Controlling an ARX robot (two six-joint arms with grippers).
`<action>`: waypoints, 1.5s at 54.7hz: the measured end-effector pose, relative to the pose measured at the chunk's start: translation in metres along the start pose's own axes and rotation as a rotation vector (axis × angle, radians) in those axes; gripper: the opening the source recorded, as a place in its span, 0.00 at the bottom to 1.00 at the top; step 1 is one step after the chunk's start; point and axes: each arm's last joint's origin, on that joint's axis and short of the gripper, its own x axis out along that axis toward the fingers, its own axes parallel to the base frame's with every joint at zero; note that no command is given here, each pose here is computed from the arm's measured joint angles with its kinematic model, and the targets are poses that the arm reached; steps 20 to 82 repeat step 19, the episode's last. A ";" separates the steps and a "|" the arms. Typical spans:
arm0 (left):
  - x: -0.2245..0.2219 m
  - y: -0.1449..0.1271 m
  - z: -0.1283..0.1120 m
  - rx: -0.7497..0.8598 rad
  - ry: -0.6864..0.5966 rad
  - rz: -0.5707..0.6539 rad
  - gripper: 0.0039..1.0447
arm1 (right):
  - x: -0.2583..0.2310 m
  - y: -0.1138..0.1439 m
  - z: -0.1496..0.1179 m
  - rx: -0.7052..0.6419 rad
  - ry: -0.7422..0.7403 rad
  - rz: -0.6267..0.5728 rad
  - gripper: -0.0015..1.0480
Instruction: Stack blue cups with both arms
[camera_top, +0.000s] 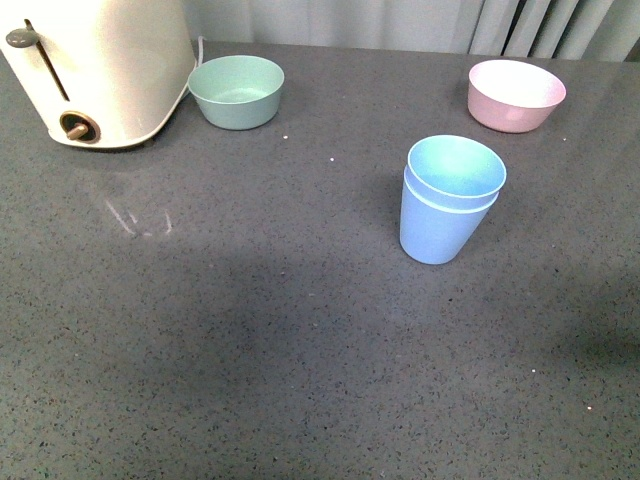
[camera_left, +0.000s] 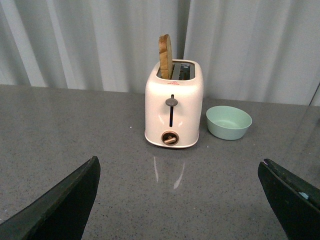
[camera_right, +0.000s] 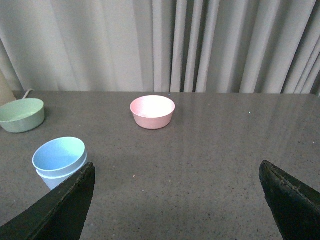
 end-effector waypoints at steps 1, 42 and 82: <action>0.000 0.000 0.000 0.000 0.000 0.000 0.92 | 0.000 0.000 0.000 0.000 0.000 0.000 0.91; 0.000 0.000 0.000 0.000 0.000 0.000 0.92 | 0.000 0.000 0.000 0.000 0.000 0.000 0.91; 0.000 0.000 0.000 0.000 0.000 0.000 0.92 | 0.000 0.000 0.000 0.000 0.000 0.000 0.91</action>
